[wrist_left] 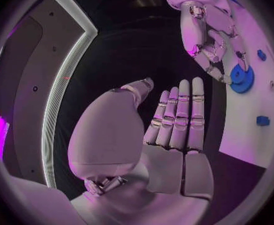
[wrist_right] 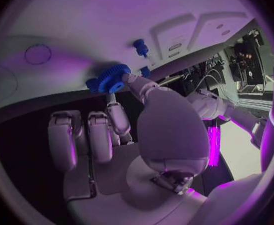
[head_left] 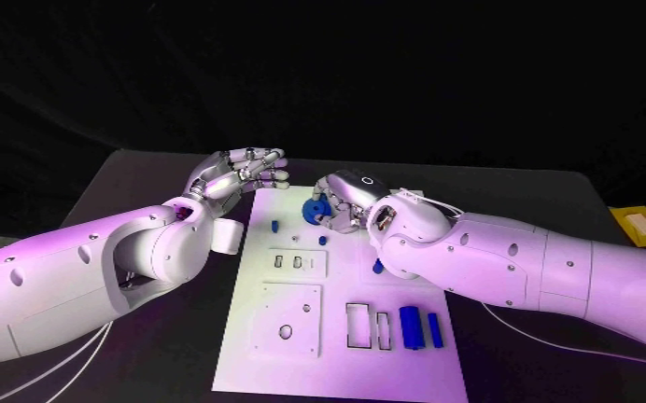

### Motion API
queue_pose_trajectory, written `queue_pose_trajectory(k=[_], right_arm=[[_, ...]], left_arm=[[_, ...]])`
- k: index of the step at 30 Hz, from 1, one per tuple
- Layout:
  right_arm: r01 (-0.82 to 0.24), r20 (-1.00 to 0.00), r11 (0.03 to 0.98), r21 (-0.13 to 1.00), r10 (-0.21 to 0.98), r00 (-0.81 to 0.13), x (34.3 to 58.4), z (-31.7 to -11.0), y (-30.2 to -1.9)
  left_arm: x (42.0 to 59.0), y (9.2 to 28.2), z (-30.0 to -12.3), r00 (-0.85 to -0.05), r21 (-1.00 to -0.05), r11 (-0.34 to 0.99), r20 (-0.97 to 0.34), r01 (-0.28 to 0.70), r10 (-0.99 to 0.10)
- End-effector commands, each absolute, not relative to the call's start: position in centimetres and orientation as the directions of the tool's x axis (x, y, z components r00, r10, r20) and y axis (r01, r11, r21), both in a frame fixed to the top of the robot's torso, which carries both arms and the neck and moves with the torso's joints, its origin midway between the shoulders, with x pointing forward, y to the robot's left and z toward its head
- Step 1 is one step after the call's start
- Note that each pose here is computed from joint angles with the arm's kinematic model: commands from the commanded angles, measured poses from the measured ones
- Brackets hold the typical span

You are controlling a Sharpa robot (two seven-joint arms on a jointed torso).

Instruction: Assemble the parts on the task board

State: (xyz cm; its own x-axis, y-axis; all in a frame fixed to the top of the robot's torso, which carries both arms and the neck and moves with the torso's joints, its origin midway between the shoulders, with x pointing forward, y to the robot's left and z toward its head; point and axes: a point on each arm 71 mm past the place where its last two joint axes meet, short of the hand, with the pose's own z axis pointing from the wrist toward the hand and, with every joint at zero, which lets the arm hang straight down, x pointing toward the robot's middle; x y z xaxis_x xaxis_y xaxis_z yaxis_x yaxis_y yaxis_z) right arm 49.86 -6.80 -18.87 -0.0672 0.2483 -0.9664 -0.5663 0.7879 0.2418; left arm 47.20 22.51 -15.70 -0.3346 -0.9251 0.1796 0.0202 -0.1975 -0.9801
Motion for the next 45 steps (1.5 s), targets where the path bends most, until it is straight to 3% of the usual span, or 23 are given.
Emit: queue_pose_trajectory(k=[1, 32, 38, 45], right_arm=[[-0.565, -0.972, 0.794, 0.223, 0.223, -0.071, 50.1, -19.0, -6.8], [-0.543, -0.967, 0.801, 0.253, 0.205, -0.149, 50.1, -19.7, -7.7], [-0.545, -0.954, 0.787, 0.289, 0.286, -0.093, 49.9, -19.0, -9.0], [-0.553, -0.903, 0.744, 0.376, 0.427, -0.04, 49.1, -17.0, -12.8]], left_arm=[[47.2, 22.2, -15.5, -0.351, -0.978, -0.209, 0.188, 0.023, -0.917], [47.2, 22.4, -15.5, -0.346, -0.978, -0.206, 0.186, 0.021, -0.92], [47.2, 22.5, -15.5, -0.344, -0.978, -0.205, 0.185, 0.022, -0.92], [47.2, 22.7, -15.5, -0.339, -0.979, -0.203, 0.183, 0.024, -0.923]])
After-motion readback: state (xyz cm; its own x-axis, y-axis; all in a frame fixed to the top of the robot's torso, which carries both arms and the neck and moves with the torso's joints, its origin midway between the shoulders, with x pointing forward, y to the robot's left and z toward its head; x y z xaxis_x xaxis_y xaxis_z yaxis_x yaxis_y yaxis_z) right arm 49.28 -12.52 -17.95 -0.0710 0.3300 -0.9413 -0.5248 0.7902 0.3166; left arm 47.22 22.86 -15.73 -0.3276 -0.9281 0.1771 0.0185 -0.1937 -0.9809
